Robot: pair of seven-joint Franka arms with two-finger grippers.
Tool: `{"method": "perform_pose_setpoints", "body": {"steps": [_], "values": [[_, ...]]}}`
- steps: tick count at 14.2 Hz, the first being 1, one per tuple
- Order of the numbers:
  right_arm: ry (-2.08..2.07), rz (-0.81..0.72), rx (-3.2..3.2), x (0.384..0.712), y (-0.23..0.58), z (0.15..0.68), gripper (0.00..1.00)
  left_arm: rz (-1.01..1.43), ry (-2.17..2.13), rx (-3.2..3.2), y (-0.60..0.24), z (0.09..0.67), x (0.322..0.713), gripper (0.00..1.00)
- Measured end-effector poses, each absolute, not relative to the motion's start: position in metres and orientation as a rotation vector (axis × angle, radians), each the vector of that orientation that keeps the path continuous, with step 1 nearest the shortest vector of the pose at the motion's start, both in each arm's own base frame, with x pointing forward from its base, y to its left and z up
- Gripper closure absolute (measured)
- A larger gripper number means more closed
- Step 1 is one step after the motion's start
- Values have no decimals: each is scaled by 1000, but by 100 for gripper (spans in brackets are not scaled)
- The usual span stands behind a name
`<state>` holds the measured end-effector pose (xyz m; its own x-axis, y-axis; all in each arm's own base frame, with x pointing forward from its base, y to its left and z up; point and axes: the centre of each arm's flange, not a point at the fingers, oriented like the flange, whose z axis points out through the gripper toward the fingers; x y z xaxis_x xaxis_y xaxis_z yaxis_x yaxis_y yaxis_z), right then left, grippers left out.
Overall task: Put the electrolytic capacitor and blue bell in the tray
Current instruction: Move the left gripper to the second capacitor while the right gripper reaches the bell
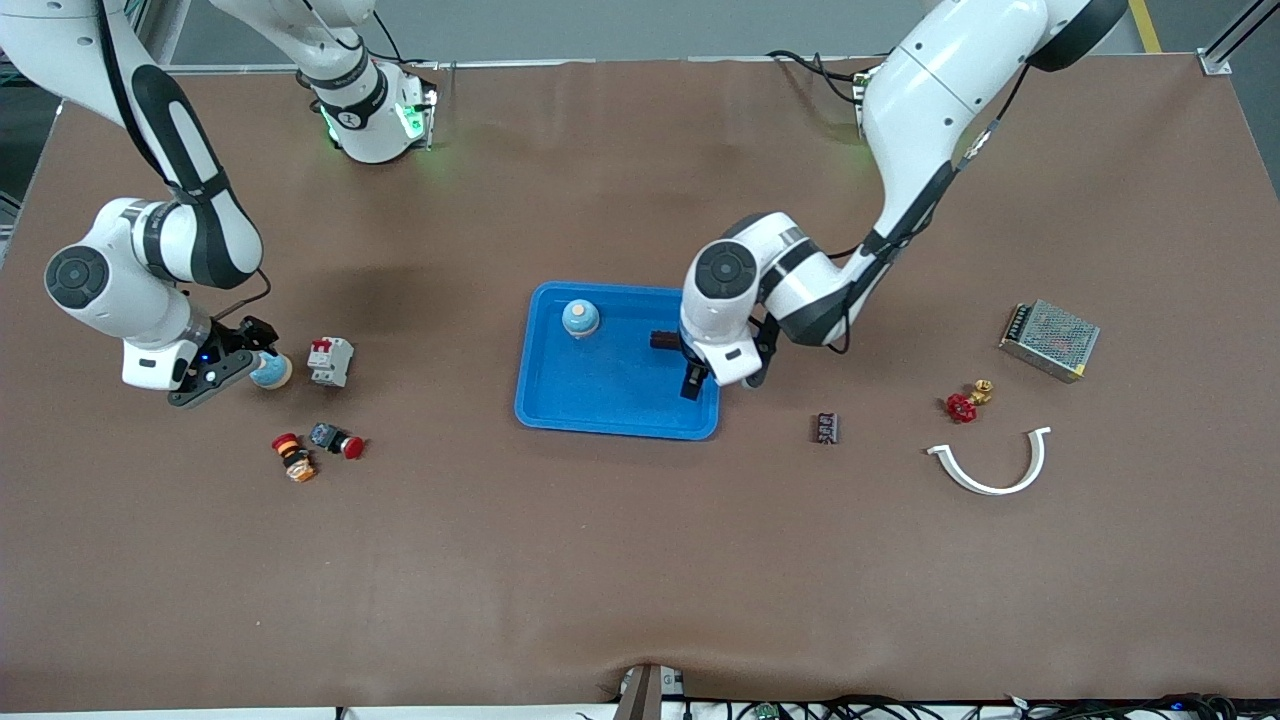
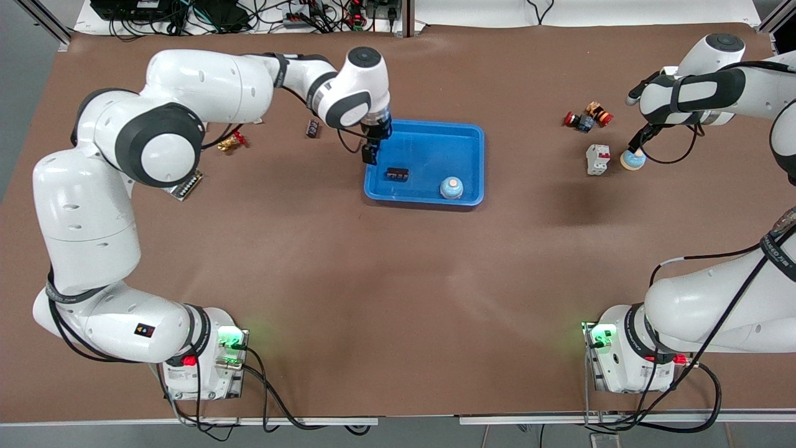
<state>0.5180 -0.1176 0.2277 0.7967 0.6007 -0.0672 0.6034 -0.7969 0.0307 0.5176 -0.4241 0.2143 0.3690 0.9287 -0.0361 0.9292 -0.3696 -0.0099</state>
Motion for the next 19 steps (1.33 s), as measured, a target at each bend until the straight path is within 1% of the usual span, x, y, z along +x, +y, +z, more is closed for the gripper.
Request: {"method": "perform_pose_setpoints", "body": {"steps": [7, 11, 15, 19], "values": [[1005, -98, 2929, 513, -123, 212, 0, -31, 1457, 2752, -371, 223, 559, 0], [1010, -88, 2926, 508, -121, 199, 0, -25, 1191, 2876, -343, 223, 576, 0], [1014, -88, 2927, 504, -119, 190, 0, -13, 690, 3027, -300, 224, 600, 0], [1016, -87, 2926, 504, -119, 187, 0, -2, 216, 3096, -291, 224, 605, 0]]}}
